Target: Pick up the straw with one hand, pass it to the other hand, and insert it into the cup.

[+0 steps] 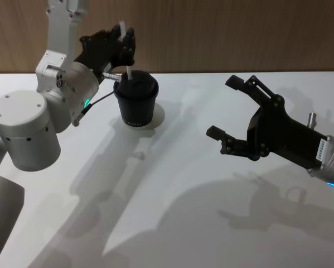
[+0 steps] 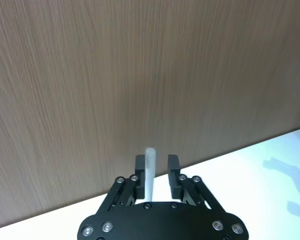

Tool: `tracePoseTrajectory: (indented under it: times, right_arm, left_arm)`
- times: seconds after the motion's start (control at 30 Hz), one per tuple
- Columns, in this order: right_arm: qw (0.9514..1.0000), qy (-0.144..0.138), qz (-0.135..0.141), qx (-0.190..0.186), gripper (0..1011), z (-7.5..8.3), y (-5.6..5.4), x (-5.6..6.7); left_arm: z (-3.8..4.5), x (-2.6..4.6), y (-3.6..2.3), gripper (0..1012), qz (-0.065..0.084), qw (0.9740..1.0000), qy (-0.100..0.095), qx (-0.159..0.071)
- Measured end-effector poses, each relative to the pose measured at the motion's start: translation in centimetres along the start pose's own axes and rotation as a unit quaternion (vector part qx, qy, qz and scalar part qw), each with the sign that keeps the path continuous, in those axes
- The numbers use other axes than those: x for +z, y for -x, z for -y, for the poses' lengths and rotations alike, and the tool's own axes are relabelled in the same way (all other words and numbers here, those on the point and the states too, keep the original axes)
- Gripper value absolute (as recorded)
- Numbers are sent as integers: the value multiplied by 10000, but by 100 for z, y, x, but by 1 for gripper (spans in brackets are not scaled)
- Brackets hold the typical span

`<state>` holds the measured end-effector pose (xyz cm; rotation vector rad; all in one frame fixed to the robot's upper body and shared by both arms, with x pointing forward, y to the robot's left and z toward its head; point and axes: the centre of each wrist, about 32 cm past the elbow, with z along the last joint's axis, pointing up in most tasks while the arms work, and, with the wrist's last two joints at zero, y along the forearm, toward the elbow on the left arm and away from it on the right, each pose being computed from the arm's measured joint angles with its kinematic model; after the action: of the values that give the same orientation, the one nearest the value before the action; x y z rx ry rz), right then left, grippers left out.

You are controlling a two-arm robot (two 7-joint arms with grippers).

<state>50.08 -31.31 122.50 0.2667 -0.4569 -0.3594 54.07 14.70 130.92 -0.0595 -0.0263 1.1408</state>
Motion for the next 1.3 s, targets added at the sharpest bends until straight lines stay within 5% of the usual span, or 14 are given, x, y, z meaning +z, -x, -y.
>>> tracePoseTrajectory:
  times: [0.7,0.87,1.3]
  right_arm:
    - [10000,-6,-3,-9,1001,-2,-3,2]
    - [9999,-45,-70,-90,1001,-29,-5,13]
    - [9964,-54,-612,-580,1001,-198,-3,81]
  left_arm:
    - [11,-23,-3,923,-49,10000,0,-61]
    - [-10,-35,-19,1003,-75,9998,55,-198]
    - [-100,-84,-141,1003,-186,9959,298,-829]
